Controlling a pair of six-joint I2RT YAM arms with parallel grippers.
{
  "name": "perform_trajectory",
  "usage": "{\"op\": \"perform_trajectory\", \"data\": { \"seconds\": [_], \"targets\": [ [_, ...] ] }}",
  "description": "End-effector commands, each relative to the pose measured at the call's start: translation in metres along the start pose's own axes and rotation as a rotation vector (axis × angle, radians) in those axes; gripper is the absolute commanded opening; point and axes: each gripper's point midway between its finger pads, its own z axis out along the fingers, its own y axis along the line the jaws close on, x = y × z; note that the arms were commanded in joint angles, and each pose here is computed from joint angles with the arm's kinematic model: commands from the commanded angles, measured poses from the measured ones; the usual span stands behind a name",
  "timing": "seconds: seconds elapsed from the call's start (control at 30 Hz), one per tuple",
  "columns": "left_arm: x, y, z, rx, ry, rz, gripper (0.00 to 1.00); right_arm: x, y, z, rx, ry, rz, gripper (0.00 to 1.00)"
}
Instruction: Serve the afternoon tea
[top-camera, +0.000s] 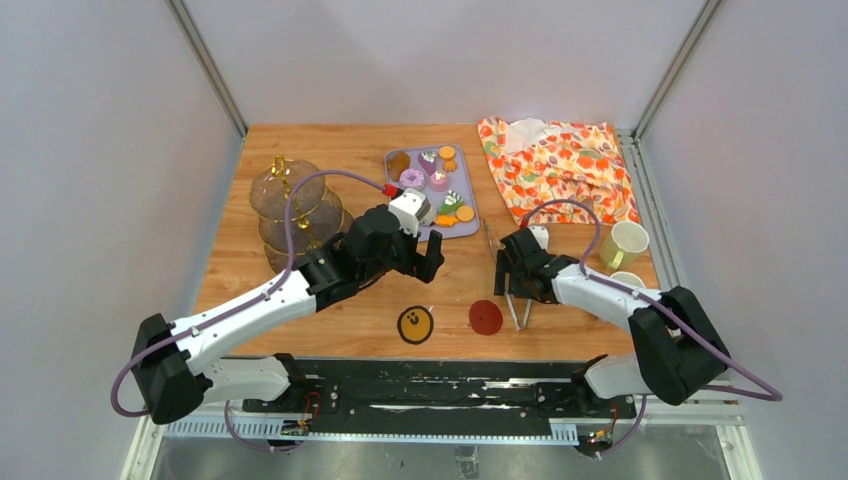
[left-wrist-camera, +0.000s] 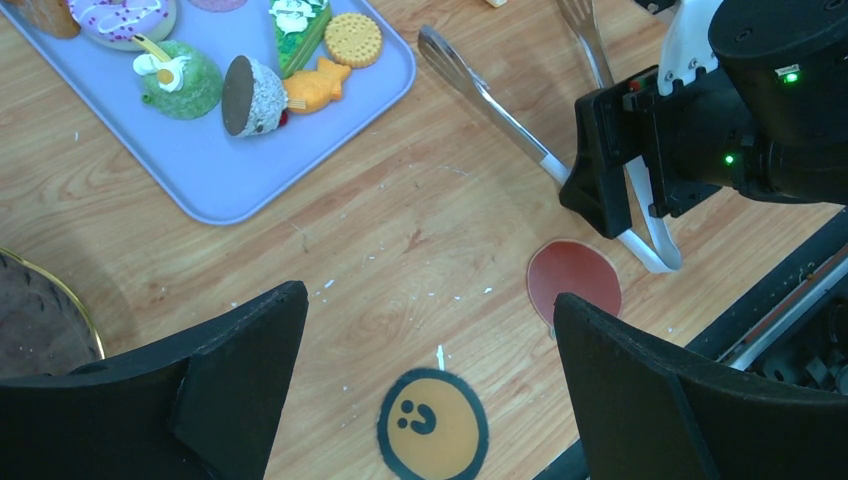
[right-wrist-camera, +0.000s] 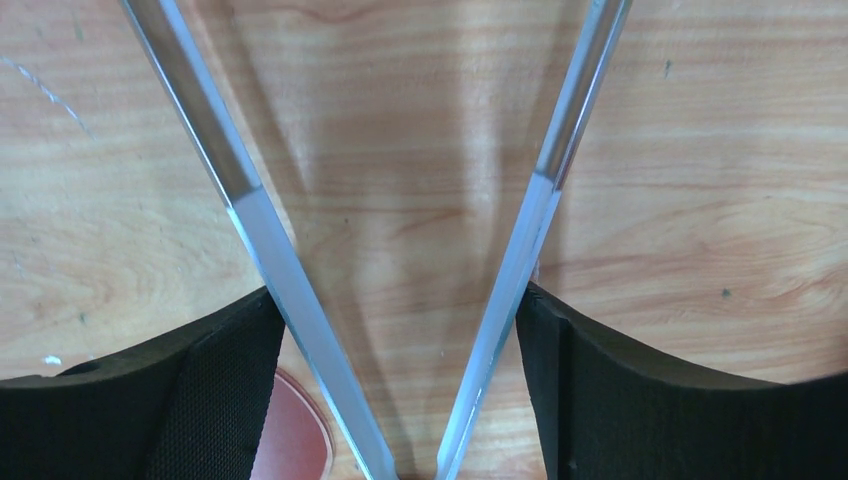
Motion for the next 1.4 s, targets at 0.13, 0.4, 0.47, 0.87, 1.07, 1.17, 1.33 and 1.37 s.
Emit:
{"op": "perform_trajectory", "data": {
  "seconds": [0.13, 0.4, 0.47, 0.87, 1.07, 1.17, 1.33, 1.37],
  "targets": [
    [-0.01, -0.005, -0.005, 0.014, -0.016, 0.014, 0.98, 0.016, -0.009, 0.015, 0.044, -0.01, 0.029, 0.69],
    [-0.014, -0.003, -0.003, 0.002, -0.027, 0.019, 0.98, 0.035, -0.009, -0.012, -0.025, 0.041, 0.032, 0.23],
    [-0.013, -0.002, -0.002, -0.003, -0.022, 0.02, 0.98, 0.032, -0.01, -0.02, -0.031, 0.037, 0.022, 0.19],
    [-0.011, 0.006, -0.008, -0.042, -0.042, 0.007, 0.98, 0.009, -0.008, -0.043, -0.046, 0.103, -0.283, 0.16],
    [-0.009, 0.012, -0.012, -0.061, -0.051, 0.006, 0.98, -0.007, 0.005, -0.019, -0.037, 0.121, -0.328, 0.19],
    [-0.009, 0.012, -0.013, -0.063, -0.051, 0.006, 0.98, -0.013, 0.017, -0.003, -0.057, 0.122, -0.357, 0.22],
    [-0.01, 0.012, -0.016, -0.06, -0.059, 0.002, 0.98, -0.031, 0.018, 0.011, -0.02, 0.054, -0.373, 0.39],
    [-0.011, 0.012, -0.016, -0.057, -0.063, -0.001, 0.98, -0.034, 0.02, 0.012, -0.027, 0.035, -0.376, 0.44]
  ]
}}
